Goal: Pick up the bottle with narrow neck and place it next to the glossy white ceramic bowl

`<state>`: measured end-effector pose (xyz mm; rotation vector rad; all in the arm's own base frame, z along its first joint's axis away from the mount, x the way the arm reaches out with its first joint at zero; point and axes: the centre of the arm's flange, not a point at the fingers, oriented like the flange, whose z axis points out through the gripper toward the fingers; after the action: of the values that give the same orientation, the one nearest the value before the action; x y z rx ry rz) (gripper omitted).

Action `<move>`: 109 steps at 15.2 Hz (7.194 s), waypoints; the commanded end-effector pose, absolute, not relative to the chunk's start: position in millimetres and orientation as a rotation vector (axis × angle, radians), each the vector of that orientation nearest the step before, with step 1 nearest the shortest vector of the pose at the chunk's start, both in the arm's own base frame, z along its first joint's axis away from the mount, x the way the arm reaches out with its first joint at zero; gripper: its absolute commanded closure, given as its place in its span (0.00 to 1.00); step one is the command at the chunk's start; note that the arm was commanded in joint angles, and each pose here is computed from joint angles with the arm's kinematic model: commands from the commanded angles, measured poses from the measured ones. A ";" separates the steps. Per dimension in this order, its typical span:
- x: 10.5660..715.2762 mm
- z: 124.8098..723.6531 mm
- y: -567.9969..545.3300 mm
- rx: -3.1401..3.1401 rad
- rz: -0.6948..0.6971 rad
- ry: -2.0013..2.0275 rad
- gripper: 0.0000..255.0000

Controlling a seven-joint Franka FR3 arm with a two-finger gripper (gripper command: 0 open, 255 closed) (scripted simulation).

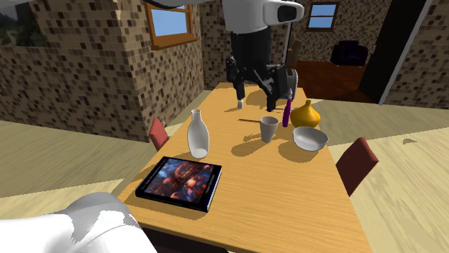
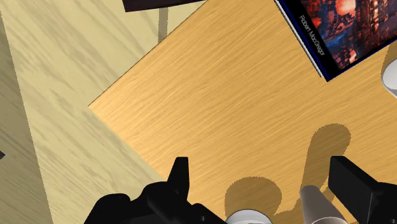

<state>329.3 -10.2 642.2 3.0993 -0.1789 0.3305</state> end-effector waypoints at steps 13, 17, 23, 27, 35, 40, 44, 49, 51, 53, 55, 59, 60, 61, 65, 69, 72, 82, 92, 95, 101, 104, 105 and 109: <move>375.5 578.0 124.6 3.122 0.295 -0.119 0.00; 389.3 556.7 170.1 3.129 0.284 -0.098 0.00; 408.7 525.0 238.8 3.139 0.266 -0.068 0.00; 420.6 504.0 285.0 3.146 0.254 -0.047 0.00; 441.7 462.9 376.7 3.158 0.230 -0.007 0.00; 445.5 436.8 377.3 3.158 0.230 -0.007 0.00; 447.5 423.4 377.7 3.158 0.230 -0.007 0.00; 447.5 423.4 377.7 3.158 0.230 -0.007 0.00; 447.5 423.4 377.7 3.158 0.230 -0.007 0.00; 447.5 423.4 377.7 3.158 0.230 -0.007 1.00; 447.5 423.4 377.6 3.158 0.230 -0.007 1.00; 447.5 423.4 377.7 3.158 0.230 -0.007 1.00; 447.5 423.3 377.7 3.158 0.230 -0.007 1.00; 447.5 423.4 377.7 3.158 0.230 -0.007 1.00; 447.5 444.5 377.7 3.158 0.230 -0.007 1.00; 447.5 465.6 377.7 3.158 0.230 -0.007 1.00; 447.5 481.4 377.7 3.158 0.230 -0.007 1.00; 447.5 534.2 377.7 3.158 0.230 -0.007 1.00; 447.5 587.1 377.7 3.158 0.230 -0.007 1.00; 447.5 602.9 377.7 3.158 0.230 -0.007 1.00; 447.5 634.6 377.7 3.158 0.230 -0.007 1.00; 447.5 650.4 377.7 3.158 0.230 -0.007 1.00; 447.5 655.7 377.7 3.158 0.230 -0.007 1.00; 447.5 676.8 377.7 3.158 0.230 -0.007 1.00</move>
<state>447.3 377.6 670.7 3.1581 -0.0065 0.2299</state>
